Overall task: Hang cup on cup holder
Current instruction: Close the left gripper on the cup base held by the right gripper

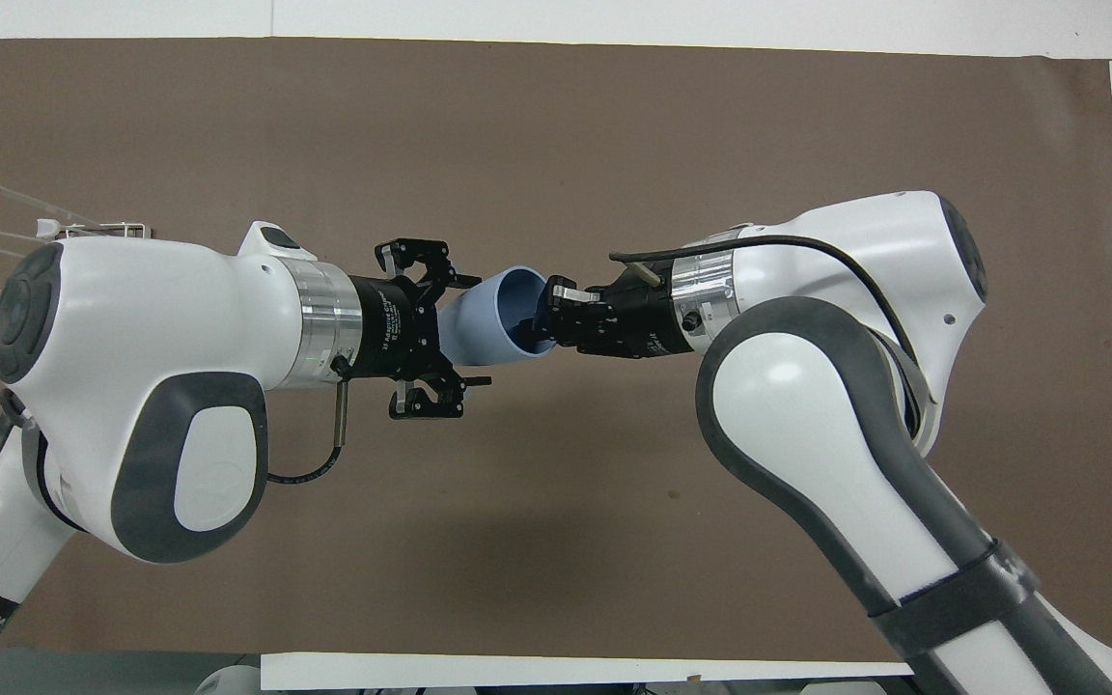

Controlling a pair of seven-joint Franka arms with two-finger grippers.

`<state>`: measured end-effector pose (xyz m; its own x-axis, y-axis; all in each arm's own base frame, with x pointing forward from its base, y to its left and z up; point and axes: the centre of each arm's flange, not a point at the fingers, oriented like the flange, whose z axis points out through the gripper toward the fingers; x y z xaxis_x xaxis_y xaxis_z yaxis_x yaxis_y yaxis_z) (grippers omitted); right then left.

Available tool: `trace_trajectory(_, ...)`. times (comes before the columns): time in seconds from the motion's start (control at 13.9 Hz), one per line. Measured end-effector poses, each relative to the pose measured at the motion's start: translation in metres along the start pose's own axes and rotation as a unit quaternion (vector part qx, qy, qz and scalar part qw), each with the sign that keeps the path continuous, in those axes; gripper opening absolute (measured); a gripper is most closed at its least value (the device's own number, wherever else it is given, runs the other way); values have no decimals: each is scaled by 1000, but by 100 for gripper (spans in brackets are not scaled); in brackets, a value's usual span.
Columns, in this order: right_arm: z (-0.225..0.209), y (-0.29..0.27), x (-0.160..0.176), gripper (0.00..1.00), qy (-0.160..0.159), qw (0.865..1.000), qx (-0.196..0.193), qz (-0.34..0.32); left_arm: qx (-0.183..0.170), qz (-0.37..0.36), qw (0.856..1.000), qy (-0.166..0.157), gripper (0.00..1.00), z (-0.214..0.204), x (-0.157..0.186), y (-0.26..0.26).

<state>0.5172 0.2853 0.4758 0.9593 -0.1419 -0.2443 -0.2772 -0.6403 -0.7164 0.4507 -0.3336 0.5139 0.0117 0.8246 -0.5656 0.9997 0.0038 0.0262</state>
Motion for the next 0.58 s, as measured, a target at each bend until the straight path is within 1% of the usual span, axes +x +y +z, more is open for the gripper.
trace_trajectory(0.07, 0, 0, 0, 4, 0, 1000, 0, 0, -1, -1, 1000, 0, 95, 0, 0, 0)
trace_trajectory(0.14, 0, 0, 0, 4, 0, 1000, 0, 0, -2, -1, 1000, -1, 89, 0, 0, 0)
trace_trajectory(0.22, 0, 0, 0, 4, 0, 1000, 0, 0, -2, -1, 1000, -1, 89, 0, -1, 0)
trace_trajectory(0.29, 0, 1, 0, 4, 0, 1000, 0, 1, -6, -2, 1000, -2, 79, -1, 0, 1)
trace_trajectory(0.36, 0, 1, 1, 4, 0, 1000, 0, 4, -6, -2, 1000, -2, 77, -1, 0, 1)
trace_trajectory(0.58, -1, 1, 1, 4, 1, 1000, 0, 4, -7, -2, 1000, -2, 77, -1, -1, 1)
